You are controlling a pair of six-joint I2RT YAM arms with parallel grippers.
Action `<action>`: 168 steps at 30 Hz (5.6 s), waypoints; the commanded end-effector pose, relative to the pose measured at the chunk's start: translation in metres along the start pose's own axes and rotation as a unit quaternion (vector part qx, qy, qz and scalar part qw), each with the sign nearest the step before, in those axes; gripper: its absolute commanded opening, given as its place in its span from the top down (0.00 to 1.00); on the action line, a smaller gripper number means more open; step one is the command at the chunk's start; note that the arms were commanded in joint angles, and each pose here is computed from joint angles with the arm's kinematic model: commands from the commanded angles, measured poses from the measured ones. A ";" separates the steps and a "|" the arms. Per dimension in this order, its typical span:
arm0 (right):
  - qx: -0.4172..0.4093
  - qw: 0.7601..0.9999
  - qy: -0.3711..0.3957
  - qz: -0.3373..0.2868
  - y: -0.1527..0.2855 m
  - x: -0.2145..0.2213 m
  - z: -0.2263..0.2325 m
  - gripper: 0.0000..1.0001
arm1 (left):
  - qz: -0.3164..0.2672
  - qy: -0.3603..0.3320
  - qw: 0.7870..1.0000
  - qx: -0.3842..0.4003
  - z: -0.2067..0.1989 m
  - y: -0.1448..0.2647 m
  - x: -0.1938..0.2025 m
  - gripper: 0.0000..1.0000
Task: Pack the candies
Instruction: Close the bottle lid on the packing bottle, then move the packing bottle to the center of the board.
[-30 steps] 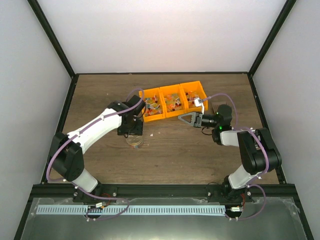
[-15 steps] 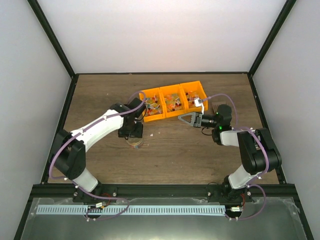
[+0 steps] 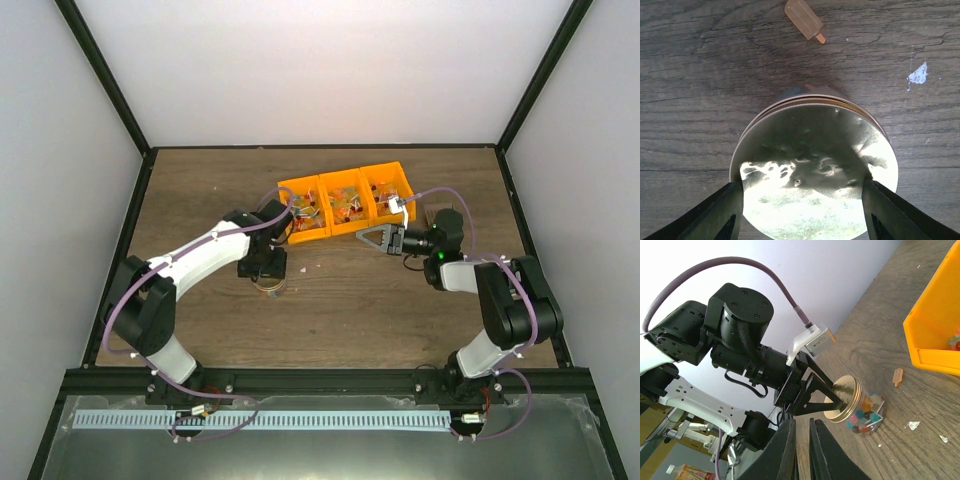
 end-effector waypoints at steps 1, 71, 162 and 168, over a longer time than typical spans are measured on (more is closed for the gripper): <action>-0.004 1.000 0.020 -0.001 -0.002 -0.004 0.004 0.89 | 0.014 -0.008 1.000 -0.008 0.000 -0.010 0.004 0.33; -0.066 0.988 -0.140 -0.016 -0.041 0.019 0.002 0.30 | -0.609 0.034 0.779 0.146 0.042 0.134 0.013 0.00; -0.029 0.969 -0.240 0.049 -0.035 -0.020 -0.064 0.31 | -0.528 -0.094 0.835 0.120 0.014 -0.012 0.039 0.00; -0.030 0.969 -0.241 0.048 -0.036 -0.024 -0.068 0.31 | -0.523 -0.078 0.844 0.085 0.025 -0.011 0.036 0.00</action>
Point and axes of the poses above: each gripper's point midway between its finger pads, its own y axis back along the fingers, its own z axis along the line the jaws close on, x = y × z, the point moved 1 cm from there along y, back along the fingers, and after that the axes turned 8 degrees about -y, right-handed, at the moved point
